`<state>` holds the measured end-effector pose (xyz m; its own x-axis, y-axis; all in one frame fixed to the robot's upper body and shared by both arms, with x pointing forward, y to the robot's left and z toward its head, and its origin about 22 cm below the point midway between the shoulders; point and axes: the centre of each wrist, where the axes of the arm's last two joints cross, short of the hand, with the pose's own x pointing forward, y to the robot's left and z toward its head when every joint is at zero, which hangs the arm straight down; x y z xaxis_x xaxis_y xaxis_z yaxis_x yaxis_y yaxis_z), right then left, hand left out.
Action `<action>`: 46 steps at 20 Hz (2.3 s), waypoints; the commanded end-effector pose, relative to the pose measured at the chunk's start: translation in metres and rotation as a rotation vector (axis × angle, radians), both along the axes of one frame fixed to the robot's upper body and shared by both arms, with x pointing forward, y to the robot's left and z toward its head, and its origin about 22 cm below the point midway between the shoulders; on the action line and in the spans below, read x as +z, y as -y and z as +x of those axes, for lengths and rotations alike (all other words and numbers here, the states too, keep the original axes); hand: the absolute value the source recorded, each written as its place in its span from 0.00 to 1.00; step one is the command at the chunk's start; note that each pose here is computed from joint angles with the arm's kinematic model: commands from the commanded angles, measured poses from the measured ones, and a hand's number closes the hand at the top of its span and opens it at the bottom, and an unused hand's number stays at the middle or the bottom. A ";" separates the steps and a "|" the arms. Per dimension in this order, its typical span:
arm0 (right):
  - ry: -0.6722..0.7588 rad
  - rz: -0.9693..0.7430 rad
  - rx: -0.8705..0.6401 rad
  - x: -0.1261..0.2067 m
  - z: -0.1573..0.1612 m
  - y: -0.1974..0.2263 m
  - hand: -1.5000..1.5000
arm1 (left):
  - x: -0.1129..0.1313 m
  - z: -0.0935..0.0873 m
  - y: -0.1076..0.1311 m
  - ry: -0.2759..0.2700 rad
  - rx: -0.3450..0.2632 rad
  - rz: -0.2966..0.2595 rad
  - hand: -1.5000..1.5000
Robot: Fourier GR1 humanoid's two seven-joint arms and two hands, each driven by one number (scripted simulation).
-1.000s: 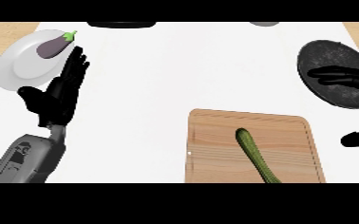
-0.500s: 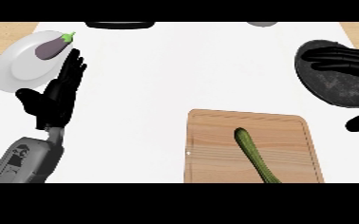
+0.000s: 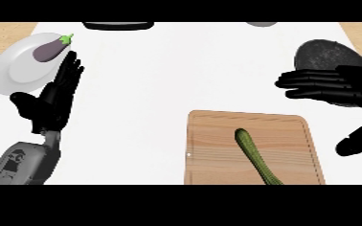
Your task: Pick the squash from the cutting board and place it in the pan
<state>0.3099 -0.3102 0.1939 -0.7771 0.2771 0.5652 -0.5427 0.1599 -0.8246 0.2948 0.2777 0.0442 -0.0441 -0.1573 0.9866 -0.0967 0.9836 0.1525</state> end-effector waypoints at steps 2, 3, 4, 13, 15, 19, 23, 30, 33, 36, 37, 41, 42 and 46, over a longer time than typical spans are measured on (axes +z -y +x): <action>-0.088 -0.033 0.162 -0.016 -0.019 -0.020 0.00 | 0.004 -0.003 -0.004 0.002 0.015 0.009 0.50; -0.073 -0.058 0.132 -0.016 -0.026 -0.012 0.00 | 0.001 -0.024 0.012 -0.020 -0.006 -0.008 0.50; -0.073 -0.096 0.118 -0.007 -0.031 -0.024 0.00 | -0.014 -0.010 -0.003 -0.001 0.002 0.001 0.50; -0.042 -0.127 -0.006 -0.042 -0.016 -0.039 0.00 | 0.007 0.005 0.018 0.006 -0.009 -0.002 0.50; -0.072 -0.193 -0.013 -0.044 -0.018 -0.022 0.00 | 0.012 0.010 0.003 -0.003 -0.004 0.002 0.50; -0.072 -0.237 0.014 -0.046 -0.008 -0.029 0.00 | 0.001 0.001 0.010 0.002 0.014 0.010 0.50; -0.110 -0.265 0.062 -0.068 -0.025 -0.036 0.00 | 0.001 -0.006 0.005 0.002 0.008 0.006 0.50; -0.050 -0.309 0.104 -0.084 -0.020 -0.071 0.00 | 0.017 0.015 0.010 -0.006 0.011 0.004 0.50; -0.050 -0.340 0.098 -0.082 -0.017 -0.056 0.00 | 0.016 0.006 0.003 -0.002 -0.007 0.001 0.50; 0.001 -0.394 0.087 -0.089 -0.027 -0.076 0.00 | 0.023 0.005 0.000 0.000 -0.011 -0.007 0.50; 0.035 -0.420 0.087 -0.095 -0.047 -0.074 0.00 | 0.000 0.000 0.006 0.002 0.012 0.011 0.50; 0.090 -0.506 0.082 -0.108 -0.030 -0.066 0.00 | 0.006 0.013 -0.001 -0.008 0.014 -0.004 0.50; 0.091 -0.502 0.065 -0.104 -0.028 -0.069 0.00 | 0.009 0.007 0.002 -0.003 0.000 -0.014 0.50; 0.098 -0.537 0.064 -0.109 -0.034 -0.072 0.00 | -0.011 0.008 -0.009 -0.005 0.015 -0.009 0.50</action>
